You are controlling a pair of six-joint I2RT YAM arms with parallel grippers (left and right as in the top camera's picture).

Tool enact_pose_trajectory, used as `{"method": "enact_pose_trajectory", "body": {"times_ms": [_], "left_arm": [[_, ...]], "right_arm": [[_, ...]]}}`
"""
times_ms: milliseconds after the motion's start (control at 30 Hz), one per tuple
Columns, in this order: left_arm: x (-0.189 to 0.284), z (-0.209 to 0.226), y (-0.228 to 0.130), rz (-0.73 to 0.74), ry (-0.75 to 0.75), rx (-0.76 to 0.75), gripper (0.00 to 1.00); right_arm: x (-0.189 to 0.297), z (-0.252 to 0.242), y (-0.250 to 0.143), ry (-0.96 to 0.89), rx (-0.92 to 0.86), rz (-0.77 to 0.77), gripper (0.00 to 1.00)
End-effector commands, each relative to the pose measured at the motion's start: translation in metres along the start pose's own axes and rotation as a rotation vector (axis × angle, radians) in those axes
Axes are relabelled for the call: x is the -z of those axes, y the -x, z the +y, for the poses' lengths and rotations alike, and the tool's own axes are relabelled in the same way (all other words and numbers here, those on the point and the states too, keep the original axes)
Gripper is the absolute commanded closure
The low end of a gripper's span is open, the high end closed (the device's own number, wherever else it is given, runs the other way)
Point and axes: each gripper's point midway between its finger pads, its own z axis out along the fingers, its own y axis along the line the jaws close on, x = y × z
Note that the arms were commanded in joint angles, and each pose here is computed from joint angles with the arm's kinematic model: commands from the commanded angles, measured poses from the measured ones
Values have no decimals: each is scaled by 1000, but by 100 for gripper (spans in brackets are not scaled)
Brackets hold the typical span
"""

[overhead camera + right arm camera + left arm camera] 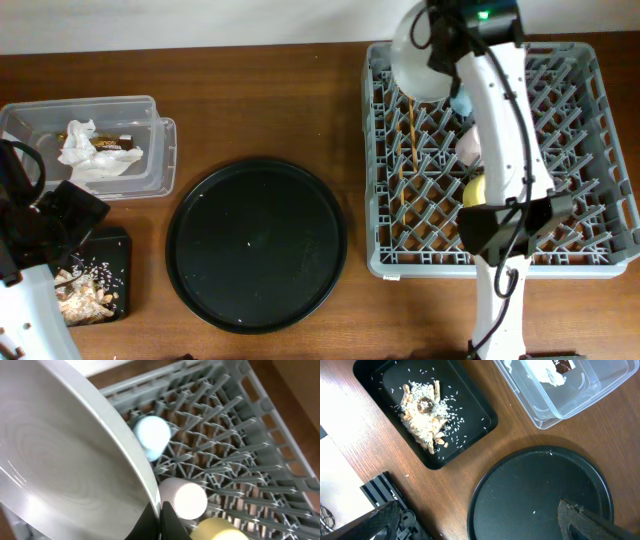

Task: Sort waste into correct bins and load items into the dishwasher rack
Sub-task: 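Stand the plate upright in the rack's back-left slots and release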

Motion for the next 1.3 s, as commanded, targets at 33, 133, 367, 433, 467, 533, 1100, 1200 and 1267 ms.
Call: {"method": "enact_pose_trajectory", "body": {"times_ms": [33, 133, 367, 433, 467, 533, 1100, 1200, 1267], "left_arm": [[4, 2, 2, -16, 1, 11, 1], [4, 3, 2, -16, 1, 11, 1], [4, 3, 2, -16, 1, 11, 1], [4, 3, 2, -16, 1, 11, 1], [4, 3, 2, -16, 1, 11, 1], [4, 2, 2, -16, 1, 11, 1], [4, 3, 2, -16, 1, 11, 1], [4, 3, 2, -16, 1, 11, 1], [4, 3, 2, -16, 1, 11, 1]], "right_arm": [[-10, 8, -4, -90, 14, -39, 96], [-18, 18, -15, -99, 49, -14, 96], [-16, 41, -28, -88, 103, -16, 96], [-19, 38, -27, -120, 110, -30, 96], [-19, 38, -26, -124, 110, -33, 96], [-19, 36, -25, -131, 110, -40, 96], [-20, 60, -46, -146, 198, -28, 96], [0, 82, -53, -68, 274, -37, 73], [14, 90, -56, -6, 300, -27, 58]]}}
